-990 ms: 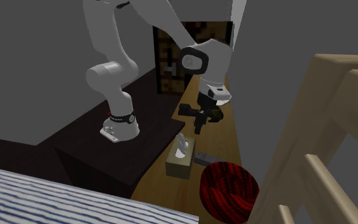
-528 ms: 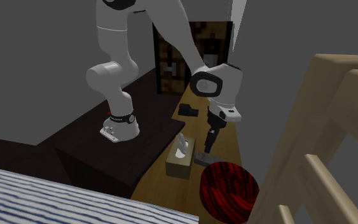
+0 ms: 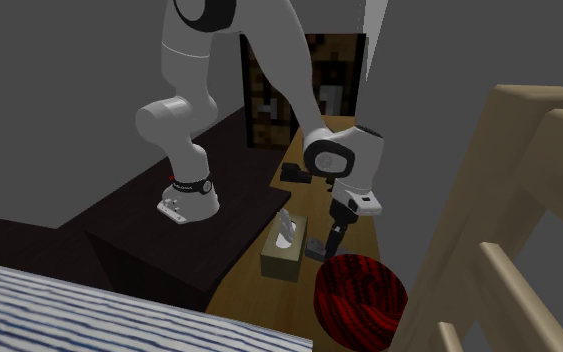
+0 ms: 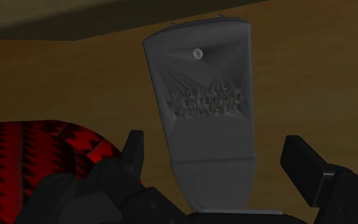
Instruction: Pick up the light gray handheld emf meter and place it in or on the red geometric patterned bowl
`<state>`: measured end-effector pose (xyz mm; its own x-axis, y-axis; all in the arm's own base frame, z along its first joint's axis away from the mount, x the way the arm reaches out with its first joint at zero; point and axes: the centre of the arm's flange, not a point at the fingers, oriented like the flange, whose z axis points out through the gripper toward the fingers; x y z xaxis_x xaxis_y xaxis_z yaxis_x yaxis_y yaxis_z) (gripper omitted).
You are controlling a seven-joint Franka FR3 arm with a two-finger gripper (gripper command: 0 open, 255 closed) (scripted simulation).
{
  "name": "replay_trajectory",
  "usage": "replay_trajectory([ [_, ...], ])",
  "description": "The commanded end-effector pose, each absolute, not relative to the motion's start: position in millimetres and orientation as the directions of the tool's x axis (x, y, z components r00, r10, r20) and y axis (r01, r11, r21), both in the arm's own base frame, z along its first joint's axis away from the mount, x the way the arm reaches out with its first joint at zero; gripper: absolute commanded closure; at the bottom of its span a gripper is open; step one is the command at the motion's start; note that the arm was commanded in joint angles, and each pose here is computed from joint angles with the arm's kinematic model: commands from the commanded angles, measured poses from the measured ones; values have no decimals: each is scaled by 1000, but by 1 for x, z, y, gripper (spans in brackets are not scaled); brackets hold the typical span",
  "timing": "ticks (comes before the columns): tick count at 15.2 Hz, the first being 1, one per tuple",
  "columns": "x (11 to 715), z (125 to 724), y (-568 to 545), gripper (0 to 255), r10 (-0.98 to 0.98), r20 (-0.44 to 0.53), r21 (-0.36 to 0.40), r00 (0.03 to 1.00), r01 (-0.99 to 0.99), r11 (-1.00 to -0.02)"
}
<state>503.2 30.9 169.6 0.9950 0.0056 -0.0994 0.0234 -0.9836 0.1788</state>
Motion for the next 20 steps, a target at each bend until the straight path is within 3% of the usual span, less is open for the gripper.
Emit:
replay_trajectory([
  [1,502,159,30,0,6,-99,179,995,23,-984],
  [9,502,157,30,0,6,-99,179,995,23,-984],
  [10,502,157,30,255,6,-99,179,995,23,-984],
  [20,502,162,30,255,6,-99,179,995,23,-984],
])
